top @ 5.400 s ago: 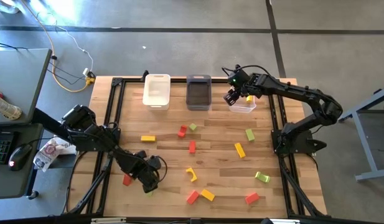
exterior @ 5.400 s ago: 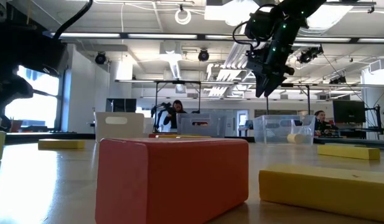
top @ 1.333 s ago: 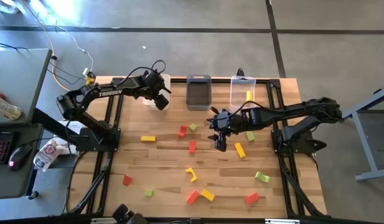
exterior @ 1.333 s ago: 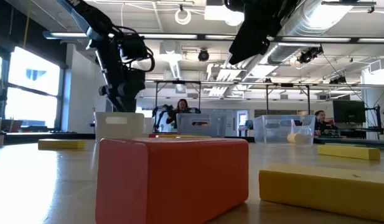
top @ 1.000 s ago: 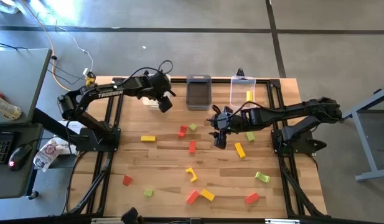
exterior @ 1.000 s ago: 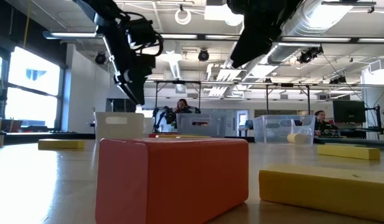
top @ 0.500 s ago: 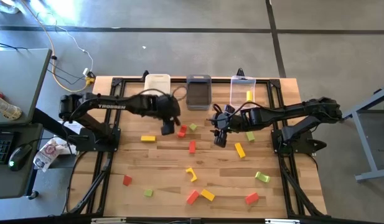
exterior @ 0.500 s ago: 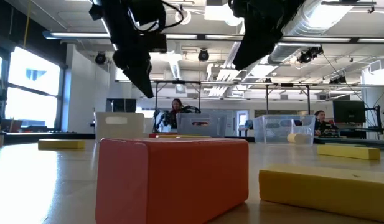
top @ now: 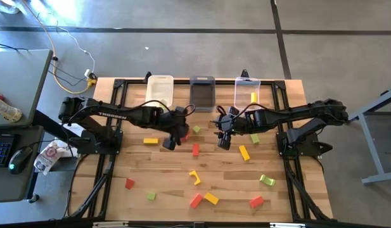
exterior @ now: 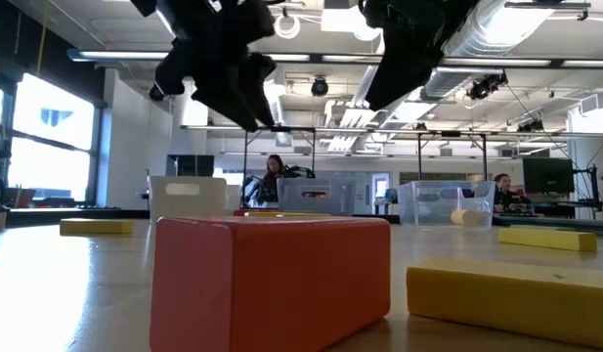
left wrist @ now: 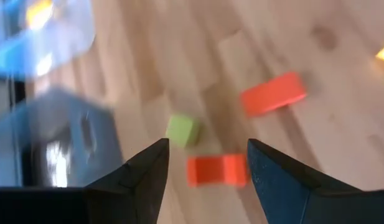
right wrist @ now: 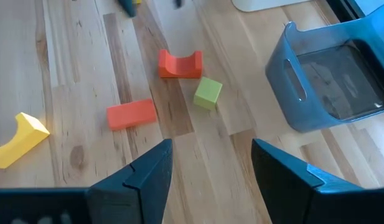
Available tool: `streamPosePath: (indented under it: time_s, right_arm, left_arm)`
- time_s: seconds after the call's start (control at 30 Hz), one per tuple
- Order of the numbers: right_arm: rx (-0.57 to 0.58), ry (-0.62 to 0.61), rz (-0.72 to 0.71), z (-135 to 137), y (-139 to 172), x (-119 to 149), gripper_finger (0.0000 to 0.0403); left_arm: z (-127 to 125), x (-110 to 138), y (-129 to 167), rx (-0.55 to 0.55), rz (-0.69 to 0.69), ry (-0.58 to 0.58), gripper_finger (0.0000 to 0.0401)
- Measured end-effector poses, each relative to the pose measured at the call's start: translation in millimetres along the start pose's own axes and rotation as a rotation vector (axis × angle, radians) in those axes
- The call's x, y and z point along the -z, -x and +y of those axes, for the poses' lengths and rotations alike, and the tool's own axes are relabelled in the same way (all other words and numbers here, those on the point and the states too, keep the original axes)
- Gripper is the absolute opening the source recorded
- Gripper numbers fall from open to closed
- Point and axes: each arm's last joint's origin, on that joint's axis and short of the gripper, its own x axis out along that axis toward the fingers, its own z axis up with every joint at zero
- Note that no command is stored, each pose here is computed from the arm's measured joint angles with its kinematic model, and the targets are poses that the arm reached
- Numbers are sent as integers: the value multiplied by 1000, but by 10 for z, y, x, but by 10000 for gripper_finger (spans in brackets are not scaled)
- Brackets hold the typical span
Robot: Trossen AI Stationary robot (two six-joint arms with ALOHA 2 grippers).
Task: Sort & place blocks by color
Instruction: Put the orange block into the black bin
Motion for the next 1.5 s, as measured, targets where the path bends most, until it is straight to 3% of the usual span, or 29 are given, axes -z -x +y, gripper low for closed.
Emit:
streamPosePath:
  time_s: [0.5,1.13,1.5]
  right_arm:
    - [42,18,-10,-12,0,-3,204]
    - [40,-26,-10,-12,0,-2,204]
    - [40,-27,-11,-12,0,-3,204]
  left_arm:
    - [-239,-174,-128,70,-97,-343,201]
    - [-347,-283,-733,116,-54,-442,201]
    - [-416,-229,-854,220,-41,-542,201]
